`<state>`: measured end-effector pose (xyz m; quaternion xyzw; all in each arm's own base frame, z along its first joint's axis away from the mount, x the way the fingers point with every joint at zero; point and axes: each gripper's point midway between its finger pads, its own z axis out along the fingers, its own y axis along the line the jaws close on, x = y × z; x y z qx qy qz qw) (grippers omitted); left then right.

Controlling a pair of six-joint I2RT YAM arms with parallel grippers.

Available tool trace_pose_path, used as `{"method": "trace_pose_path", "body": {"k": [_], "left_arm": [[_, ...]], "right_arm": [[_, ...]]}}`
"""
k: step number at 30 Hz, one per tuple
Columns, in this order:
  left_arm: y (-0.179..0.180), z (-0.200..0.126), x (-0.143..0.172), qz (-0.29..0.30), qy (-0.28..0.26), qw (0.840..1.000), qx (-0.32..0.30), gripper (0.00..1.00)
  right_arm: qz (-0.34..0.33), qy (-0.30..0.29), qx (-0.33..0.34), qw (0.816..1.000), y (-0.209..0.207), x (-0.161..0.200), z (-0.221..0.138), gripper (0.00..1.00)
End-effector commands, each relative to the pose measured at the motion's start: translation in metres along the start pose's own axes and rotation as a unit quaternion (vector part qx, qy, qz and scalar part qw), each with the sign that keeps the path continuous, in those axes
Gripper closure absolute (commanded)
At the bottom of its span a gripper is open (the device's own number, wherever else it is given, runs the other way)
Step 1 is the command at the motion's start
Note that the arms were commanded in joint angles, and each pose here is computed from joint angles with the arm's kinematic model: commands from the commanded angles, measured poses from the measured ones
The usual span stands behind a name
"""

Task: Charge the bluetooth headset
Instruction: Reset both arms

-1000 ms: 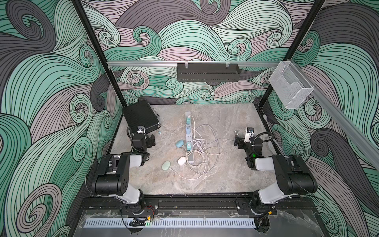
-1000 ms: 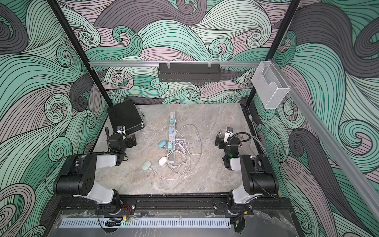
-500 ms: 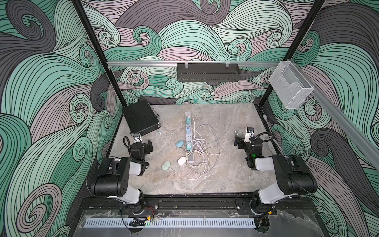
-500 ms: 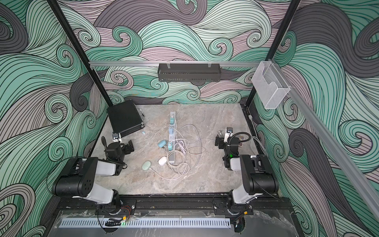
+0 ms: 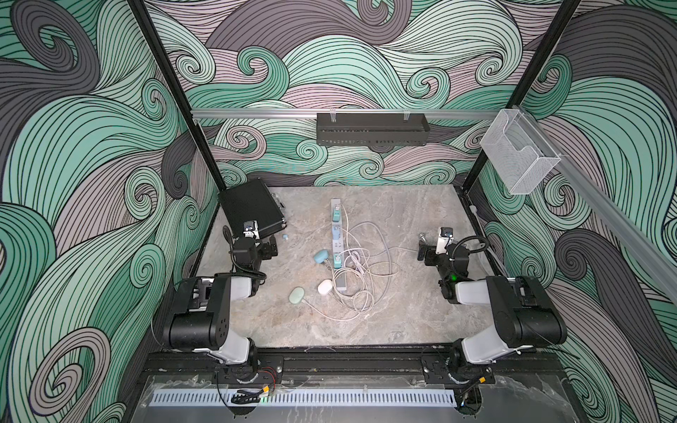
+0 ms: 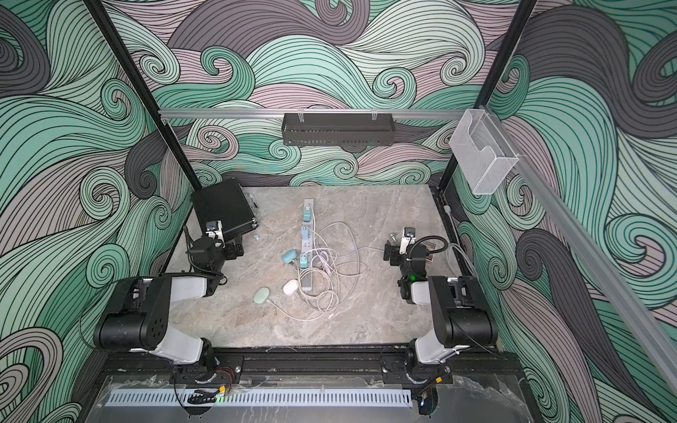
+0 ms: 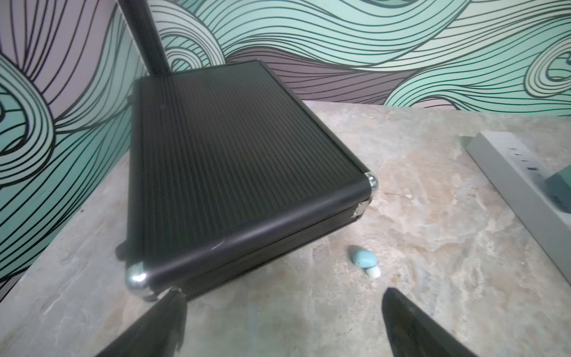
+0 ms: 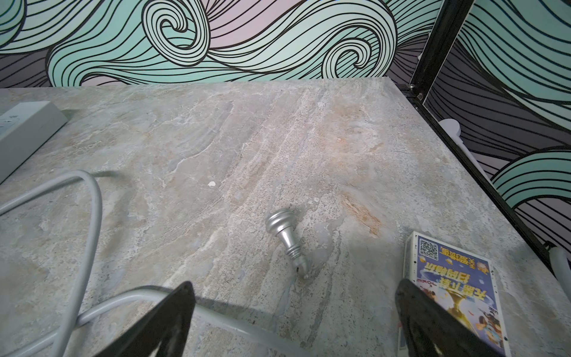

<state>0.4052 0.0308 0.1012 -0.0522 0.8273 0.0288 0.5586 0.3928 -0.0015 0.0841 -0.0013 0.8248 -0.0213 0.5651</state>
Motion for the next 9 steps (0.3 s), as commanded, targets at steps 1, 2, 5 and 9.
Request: {"method": "trace_pose_path", "body": {"k": [1,2,5,9], "left_arm": [[-0.0026,0.002,0.0172,0.008,0.038,0.999,0.012,0.01],[-0.0026,0.0018,0.0184,0.008,0.041,0.999,0.011,0.01],[-0.0029,0.0018,0.0172,0.008,0.039,0.999,0.012,0.01],[-0.0026,0.0019,0.0173,0.007,0.039,0.999,0.012,0.01]], "right_arm": [[-0.004,-0.015,-0.005,1.0,0.0031,-0.0117,0.0025,0.0],[-0.005,-0.013,-0.007,1.0,0.0036,-0.0118,0.0033,0.0],[-0.006,-0.009,-0.01,1.0,0.0045,-0.0107,0.0048,0.0],[-0.006,-0.013,-0.01,1.0,0.0043,-0.011,0.0025,0.0]]}}
